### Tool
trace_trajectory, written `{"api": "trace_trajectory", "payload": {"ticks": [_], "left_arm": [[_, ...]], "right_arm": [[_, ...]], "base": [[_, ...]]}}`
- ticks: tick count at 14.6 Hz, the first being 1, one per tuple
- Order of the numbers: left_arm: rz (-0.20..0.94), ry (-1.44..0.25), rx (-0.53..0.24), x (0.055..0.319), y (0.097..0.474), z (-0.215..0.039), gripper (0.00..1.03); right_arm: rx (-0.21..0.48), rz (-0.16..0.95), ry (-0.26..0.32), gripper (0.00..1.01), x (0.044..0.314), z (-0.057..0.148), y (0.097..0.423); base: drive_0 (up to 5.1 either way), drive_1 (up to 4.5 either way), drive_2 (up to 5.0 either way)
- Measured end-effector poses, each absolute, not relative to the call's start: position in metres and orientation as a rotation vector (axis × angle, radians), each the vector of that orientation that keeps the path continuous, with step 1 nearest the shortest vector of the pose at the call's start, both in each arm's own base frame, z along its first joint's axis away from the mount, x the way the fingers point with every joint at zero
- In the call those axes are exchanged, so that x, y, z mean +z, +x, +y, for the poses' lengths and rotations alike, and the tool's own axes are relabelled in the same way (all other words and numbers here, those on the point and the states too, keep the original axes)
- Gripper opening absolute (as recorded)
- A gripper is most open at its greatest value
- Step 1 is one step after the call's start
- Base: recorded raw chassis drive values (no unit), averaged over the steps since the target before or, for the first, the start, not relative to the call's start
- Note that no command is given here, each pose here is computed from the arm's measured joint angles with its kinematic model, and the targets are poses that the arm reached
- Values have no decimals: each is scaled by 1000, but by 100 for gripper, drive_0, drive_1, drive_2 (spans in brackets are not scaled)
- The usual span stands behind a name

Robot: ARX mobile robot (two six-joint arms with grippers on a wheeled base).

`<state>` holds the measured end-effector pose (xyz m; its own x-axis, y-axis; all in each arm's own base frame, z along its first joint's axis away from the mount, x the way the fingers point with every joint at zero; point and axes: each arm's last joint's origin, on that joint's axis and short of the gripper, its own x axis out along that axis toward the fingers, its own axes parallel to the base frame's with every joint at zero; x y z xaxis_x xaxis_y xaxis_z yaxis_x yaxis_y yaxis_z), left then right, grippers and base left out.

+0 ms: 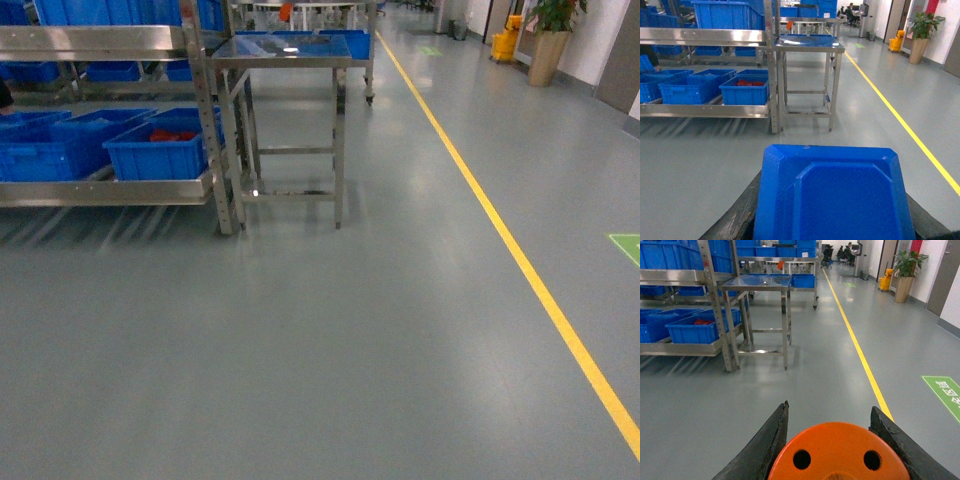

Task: Sort blue parts and orange caps into right shelf containers

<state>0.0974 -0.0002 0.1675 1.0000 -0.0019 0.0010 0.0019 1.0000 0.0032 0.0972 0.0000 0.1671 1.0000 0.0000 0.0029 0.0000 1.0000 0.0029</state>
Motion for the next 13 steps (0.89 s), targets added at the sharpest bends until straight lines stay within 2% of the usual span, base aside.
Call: {"api": "trace_trajectory", "payload": {"ticks": [13], "left_arm": [[2,3,0,167,97,0,44]], "right_arm": [[0,-2,3,43,167,0,97]], "base": [[0,423,-423]]}}
